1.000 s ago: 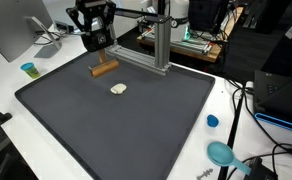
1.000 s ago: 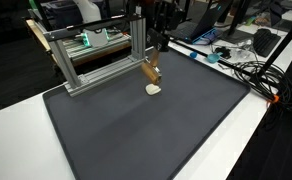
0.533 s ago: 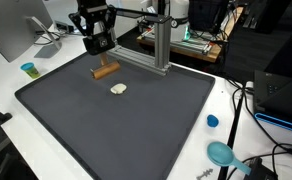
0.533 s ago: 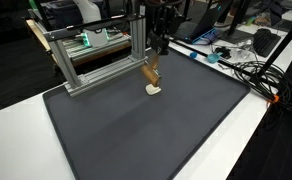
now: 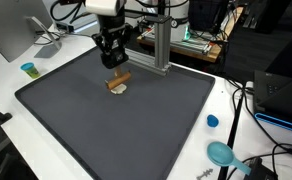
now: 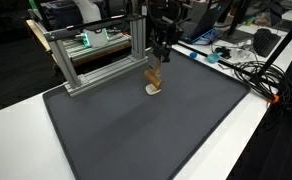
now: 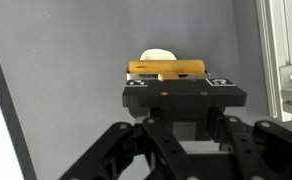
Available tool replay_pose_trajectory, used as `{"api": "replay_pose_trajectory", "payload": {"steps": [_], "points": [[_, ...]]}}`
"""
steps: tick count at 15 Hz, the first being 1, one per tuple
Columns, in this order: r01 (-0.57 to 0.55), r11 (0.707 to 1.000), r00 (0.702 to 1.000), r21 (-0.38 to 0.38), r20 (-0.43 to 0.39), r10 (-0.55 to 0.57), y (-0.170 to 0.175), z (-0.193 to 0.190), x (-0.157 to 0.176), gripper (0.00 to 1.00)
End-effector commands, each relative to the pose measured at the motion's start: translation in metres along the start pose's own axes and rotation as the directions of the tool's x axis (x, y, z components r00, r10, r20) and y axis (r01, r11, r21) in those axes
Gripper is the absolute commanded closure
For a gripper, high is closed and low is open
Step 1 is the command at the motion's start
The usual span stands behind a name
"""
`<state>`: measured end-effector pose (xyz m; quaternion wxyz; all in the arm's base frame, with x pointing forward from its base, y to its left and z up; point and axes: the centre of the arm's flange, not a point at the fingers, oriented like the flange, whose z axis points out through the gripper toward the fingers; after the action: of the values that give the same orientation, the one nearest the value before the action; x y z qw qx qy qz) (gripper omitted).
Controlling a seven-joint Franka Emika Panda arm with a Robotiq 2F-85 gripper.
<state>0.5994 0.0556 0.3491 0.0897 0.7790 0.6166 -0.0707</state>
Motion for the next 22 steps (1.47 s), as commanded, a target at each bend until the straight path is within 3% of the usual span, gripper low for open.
{"api": "replay_pose_trajectory", "payload": {"steps": [1,3,4,5,6,7,17,22], "points": [[0.002,0.998,1.0,-0.055,0.026,-0.001,-0.025,0.006,0.0,0.79],[-0.015,0.998,0.999,-0.066,0.031,0.017,-0.026,0.012,-0.001,0.79],[-0.002,1.0,1.0,-0.024,0.015,0.002,-0.014,0.017,0.008,0.79],[-0.004,1.0,1.0,-0.022,0.015,0.004,-0.015,0.019,0.008,0.54],[-0.003,1.0,1.0,-0.019,0.016,0.004,-0.015,0.021,0.008,0.54],[-0.002,1.0,1.0,-0.027,0.011,0.002,-0.013,0.024,0.01,0.79],[0.093,0.995,0.996,-0.02,-0.007,-0.094,-0.007,0.034,0.036,0.79],[0.043,0.999,0.998,-0.012,0.036,-0.042,0.003,0.041,0.029,0.79]]}}
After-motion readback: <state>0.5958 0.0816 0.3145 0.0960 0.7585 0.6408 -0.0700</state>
